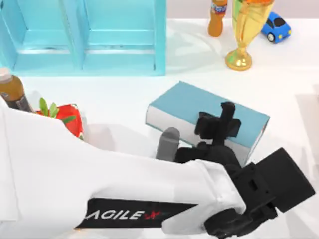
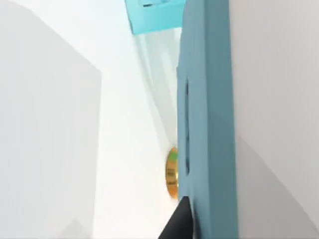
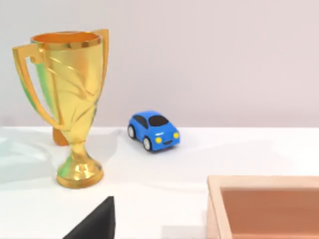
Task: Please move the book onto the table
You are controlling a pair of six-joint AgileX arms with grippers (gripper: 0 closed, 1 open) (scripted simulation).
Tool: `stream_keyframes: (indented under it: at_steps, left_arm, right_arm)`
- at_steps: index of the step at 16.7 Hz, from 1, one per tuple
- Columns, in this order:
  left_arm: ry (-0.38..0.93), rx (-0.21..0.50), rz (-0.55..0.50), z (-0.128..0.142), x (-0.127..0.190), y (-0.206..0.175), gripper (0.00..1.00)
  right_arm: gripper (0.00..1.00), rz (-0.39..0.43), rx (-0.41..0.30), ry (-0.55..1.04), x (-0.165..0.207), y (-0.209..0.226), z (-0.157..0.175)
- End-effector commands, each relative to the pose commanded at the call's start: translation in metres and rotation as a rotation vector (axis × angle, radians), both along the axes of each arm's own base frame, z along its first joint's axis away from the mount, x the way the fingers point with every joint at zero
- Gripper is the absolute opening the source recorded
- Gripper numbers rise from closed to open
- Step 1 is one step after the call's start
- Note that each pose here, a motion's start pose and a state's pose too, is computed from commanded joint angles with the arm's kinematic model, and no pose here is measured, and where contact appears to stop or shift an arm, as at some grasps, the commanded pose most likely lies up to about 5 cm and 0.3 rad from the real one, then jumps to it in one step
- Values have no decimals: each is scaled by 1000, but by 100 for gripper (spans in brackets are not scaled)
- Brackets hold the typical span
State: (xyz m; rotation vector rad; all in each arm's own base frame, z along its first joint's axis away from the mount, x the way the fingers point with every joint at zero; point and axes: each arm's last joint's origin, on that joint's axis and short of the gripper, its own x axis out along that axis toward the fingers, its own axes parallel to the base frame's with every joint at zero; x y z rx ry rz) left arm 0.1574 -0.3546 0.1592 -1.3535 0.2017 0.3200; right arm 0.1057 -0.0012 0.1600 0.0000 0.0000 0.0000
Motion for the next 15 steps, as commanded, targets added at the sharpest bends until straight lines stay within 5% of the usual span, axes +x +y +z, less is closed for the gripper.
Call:
stream_keyframes:
  at_steps: [6,15]
  left_arm:
    - [-78,-153,51,-23,-37,-17,0]
    - [-85,-166,54,-27,-42,-17,0]
  right_arm:
    - [100,0,0,0,0,0,0]
    - [100,0,0,0,0,0,0]
